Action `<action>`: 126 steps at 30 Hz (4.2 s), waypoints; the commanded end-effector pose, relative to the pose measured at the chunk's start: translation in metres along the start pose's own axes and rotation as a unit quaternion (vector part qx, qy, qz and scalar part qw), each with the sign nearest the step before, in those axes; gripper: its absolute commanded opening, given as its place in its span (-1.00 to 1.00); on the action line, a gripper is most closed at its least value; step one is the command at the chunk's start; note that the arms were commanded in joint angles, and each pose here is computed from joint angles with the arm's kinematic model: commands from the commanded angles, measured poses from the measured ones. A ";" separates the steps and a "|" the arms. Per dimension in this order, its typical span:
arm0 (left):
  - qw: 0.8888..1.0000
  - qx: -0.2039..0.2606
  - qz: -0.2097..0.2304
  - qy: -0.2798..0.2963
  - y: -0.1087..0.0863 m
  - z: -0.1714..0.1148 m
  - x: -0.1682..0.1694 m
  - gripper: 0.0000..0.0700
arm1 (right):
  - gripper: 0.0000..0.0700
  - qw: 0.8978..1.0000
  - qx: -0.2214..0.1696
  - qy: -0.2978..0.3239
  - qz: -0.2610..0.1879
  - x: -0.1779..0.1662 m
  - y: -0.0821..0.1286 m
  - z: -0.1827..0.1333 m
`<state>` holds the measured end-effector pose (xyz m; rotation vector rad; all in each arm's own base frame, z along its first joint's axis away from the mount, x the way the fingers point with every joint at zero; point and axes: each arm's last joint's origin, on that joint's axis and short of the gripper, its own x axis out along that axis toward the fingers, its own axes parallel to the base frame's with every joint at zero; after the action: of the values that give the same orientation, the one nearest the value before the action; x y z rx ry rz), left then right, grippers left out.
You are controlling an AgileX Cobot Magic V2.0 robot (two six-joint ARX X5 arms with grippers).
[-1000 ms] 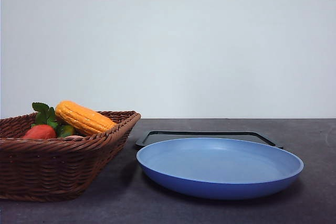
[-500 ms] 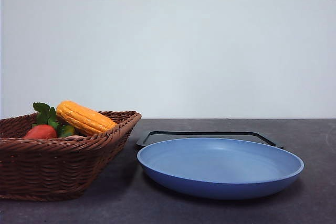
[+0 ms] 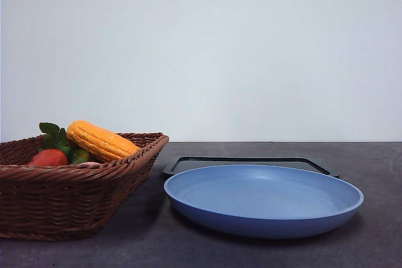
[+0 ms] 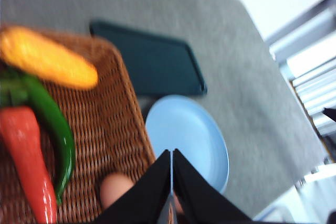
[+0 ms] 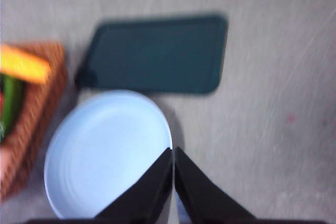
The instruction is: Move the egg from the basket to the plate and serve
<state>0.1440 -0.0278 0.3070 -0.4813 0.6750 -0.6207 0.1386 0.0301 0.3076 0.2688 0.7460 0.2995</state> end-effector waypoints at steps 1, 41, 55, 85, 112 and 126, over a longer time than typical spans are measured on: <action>1.000 0.020 -0.010 0.005 -0.002 0.003 0.001 -1.00 | -1.00 1.000 -0.020 0.010 0.005 0.002 0.002 0.002; 0.998 0.006 -0.022 0.051 -0.005 -0.003 0.011 0.06 | -0.35 0.969 0.076 0.227 0.062 0.170 -0.031 -0.048; 0.998 0.011 -0.029 0.058 -0.007 -0.004 0.013 0.20 | -1.00 0.971 0.076 0.217 0.063 0.173 -0.030 -0.047; 0.928 0.120 0.189 0.299 -0.033 -0.044 0.167 0.22 | -1.00 0.991 0.026 0.129 0.024 0.080 -0.013 -0.035; 0.898 0.133 0.250 0.338 -0.012 -0.062 0.197 -0.11 | -1.00 0.991 0.026 0.133 0.023 0.079 -0.013 -0.036; 0.894 0.143 0.268 0.330 -0.012 -0.060 0.196 -0.38 | -1.00 0.991 0.026 0.133 0.023 0.079 -0.013 -0.036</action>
<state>0.2169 -0.1755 0.1902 0.1992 1.2838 -0.3327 0.1686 0.0504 0.2237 0.3085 1.0350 0.3478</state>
